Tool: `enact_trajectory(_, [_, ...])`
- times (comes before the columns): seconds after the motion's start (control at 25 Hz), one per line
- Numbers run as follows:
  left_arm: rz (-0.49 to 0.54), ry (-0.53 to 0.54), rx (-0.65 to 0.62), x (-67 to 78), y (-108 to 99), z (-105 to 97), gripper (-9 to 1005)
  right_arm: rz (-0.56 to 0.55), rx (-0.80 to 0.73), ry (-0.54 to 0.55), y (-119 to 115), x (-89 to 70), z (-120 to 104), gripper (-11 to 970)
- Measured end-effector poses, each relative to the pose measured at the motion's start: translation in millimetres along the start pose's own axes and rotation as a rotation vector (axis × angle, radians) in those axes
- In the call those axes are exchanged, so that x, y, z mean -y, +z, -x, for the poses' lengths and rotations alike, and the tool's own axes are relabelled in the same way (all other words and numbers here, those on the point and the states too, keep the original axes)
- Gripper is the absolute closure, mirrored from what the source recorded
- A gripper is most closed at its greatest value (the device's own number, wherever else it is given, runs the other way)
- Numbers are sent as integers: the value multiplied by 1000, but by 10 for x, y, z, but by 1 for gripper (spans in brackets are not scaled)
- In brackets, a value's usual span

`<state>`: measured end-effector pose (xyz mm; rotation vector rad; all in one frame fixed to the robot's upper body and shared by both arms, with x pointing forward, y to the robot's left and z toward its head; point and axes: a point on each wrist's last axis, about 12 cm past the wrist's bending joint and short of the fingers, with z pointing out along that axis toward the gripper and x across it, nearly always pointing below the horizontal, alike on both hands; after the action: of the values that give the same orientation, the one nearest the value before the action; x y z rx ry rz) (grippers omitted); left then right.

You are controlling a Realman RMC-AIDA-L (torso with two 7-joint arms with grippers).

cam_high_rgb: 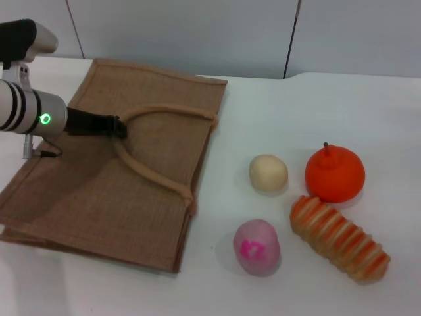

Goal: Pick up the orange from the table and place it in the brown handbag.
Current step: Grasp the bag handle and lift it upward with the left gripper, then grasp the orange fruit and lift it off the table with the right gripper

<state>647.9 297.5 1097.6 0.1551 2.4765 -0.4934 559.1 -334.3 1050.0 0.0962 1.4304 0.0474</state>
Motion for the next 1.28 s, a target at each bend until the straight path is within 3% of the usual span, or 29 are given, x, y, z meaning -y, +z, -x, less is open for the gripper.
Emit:
enact_trajectory(0.2, [-79, -31, 65, 37, -9, -21, 820, 0, -3, -1, -11, 6, -6, 163])
enact_trajectory(0.44, [-259, -89, 262, 31, -138, -70, 866, 65, -14, 21, -5, -42, -6, 163])
enact_trajectory(0.88, [-489, -116, 571, -31, -488, -167, 870, 463, -112, -71, 85, -156, 98, 164])
enact_trajectory(1.0, [-516, -114, 605, -37, -535, -194, 871, 605, -149, -103, 79, -214, 137, 164])
enact_trajectory(1.28, [-590, -99, 664, -11, -637, -227, 872, 809, -283, -146, 110, -353, 130, 164])
